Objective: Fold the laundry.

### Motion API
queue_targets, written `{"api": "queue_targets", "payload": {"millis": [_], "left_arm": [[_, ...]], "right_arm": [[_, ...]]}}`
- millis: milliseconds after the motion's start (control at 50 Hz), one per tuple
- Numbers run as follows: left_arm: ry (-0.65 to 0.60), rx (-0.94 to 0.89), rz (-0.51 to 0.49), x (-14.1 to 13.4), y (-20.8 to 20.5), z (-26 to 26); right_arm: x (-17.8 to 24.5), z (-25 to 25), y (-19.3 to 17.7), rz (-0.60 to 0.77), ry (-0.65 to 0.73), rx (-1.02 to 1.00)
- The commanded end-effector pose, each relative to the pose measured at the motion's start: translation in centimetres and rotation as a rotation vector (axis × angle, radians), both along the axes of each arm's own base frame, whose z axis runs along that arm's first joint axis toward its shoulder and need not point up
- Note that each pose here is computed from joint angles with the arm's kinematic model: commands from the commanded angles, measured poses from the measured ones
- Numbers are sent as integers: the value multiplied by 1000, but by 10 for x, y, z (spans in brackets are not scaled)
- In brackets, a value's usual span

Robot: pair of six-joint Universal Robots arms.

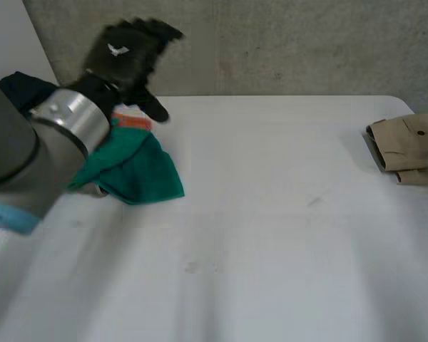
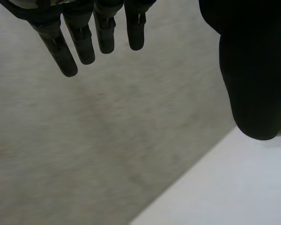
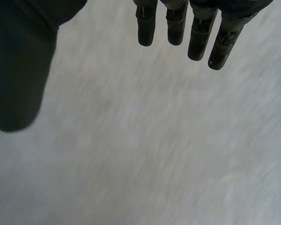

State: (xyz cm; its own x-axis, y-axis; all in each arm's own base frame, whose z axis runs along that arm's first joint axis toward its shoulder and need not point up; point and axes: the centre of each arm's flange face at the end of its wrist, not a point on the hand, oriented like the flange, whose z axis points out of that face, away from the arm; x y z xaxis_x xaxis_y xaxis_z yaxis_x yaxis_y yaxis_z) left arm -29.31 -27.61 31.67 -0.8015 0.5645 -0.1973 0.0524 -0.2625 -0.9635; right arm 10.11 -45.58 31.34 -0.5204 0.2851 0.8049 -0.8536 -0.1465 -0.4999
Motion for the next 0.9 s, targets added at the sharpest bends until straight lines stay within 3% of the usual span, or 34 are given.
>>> {"api": "queue_targets", "payload": {"millis": [20,80,180,380,580,740,900], "left_arm": [[-202,-22,245,52,-88,-34],[-420,-15,334,80,-127,-80],[-572,41,333,91,-146,-135],[-575,90,270,95,-163,-176],[-558,39,274,82,-163,-163],[-385,30,201,43,-118,-107],[-96,58,-103,-31,4,-39]], "right_arm": [[106,16,90,554,-64,-95],[140,-19,135,783,-89,46],[154,-63,166,828,-129,213],[145,-103,169,710,-176,365],[142,-109,172,695,-187,397],[133,-112,173,662,-206,441],[107,-98,160,531,-279,435]]}}
